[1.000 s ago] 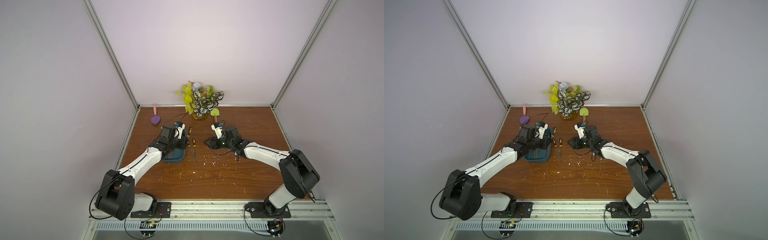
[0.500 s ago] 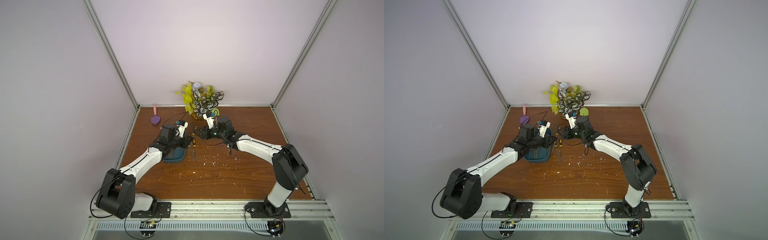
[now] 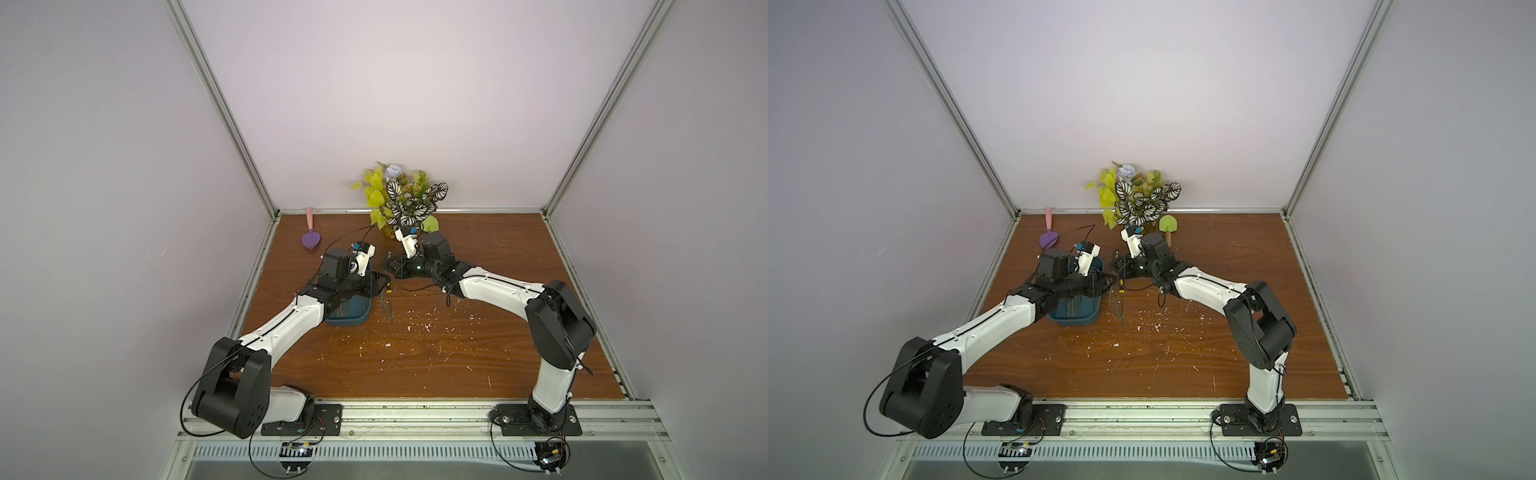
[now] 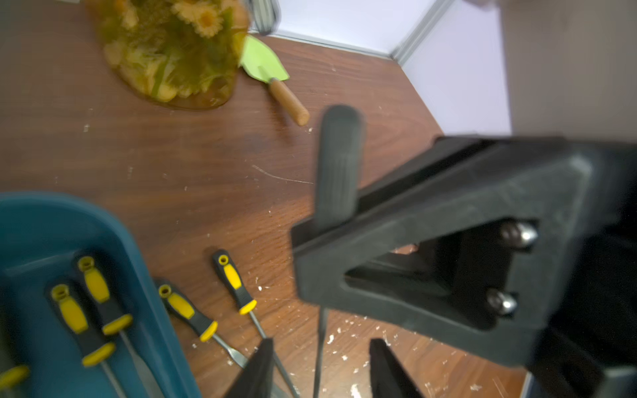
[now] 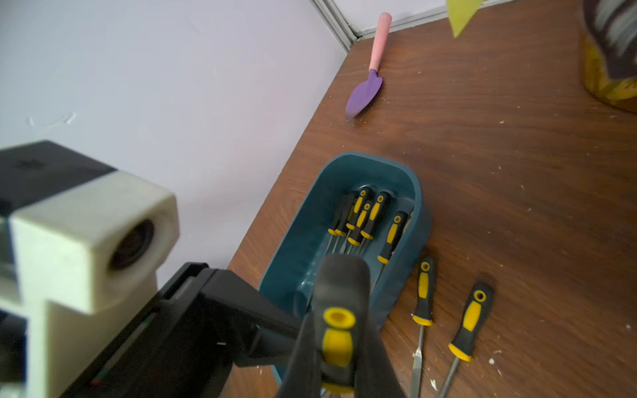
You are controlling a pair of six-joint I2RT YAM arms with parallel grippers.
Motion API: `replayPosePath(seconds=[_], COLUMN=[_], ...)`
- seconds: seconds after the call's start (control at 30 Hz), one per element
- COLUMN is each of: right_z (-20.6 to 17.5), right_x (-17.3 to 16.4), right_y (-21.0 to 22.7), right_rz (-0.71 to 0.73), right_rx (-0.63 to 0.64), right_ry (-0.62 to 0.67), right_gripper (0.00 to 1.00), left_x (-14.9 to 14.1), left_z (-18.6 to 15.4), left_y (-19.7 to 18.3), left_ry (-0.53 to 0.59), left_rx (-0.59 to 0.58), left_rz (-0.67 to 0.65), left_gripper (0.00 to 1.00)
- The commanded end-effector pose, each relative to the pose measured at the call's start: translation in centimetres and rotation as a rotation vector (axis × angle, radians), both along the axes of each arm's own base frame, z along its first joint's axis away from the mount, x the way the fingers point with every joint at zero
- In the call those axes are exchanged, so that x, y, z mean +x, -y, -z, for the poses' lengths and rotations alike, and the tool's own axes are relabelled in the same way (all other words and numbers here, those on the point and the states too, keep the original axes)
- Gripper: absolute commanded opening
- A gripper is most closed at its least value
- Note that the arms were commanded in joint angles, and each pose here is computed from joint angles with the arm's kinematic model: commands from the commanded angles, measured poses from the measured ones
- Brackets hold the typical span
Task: Take the file tool out of the storage box
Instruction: Pick up the file tool from the storage box, then place the file tool at the center of the board.
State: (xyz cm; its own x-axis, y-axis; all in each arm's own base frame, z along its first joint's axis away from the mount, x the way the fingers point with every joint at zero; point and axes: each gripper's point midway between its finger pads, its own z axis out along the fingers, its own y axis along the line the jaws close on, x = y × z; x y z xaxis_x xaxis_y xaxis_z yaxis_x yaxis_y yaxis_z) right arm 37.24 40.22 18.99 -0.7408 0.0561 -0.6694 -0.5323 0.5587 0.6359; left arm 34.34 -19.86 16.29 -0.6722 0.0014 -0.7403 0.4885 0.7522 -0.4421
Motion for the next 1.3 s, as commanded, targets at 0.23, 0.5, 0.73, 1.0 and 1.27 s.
replayPosePath(seconds=[0.23,0.5,0.73,1.0,1.27], right_z=[6.4,10.5,11.7,13.6,14.9], right_x=[-0.4,-0.7,1.0,1.7,1.8], right_y=[5.9,6.5,4.9,3.1,3.4], right_rz=[0.042,0.052,0.081,0.076,0.094], right_rx=[-0.517,-0.638,-0.588,-0.543,-0.523], right_ry=[-0.097,-0.248,-0.281,-0.36,-0.406], right_gripper=[0.0,0.0,0.03,0.03,0.06], left_x=[2.0,2.0,1.4,1.2,0.8], left_z=[-0.2,2.1,5.0,5.7,6.5], left_y=[-7.4,-9.7,-10.1,-11.2,-11.5], left_ry=[0.022,-0.118,-0.276,-0.322,-0.342], left_rx=[0.26,0.439,0.487,0.489,0.506], left_rz=[-0.371,-0.431,-0.392,-0.399,-0.399], left_gripper=[0.76,0.76,0.76,0.76,0.77])
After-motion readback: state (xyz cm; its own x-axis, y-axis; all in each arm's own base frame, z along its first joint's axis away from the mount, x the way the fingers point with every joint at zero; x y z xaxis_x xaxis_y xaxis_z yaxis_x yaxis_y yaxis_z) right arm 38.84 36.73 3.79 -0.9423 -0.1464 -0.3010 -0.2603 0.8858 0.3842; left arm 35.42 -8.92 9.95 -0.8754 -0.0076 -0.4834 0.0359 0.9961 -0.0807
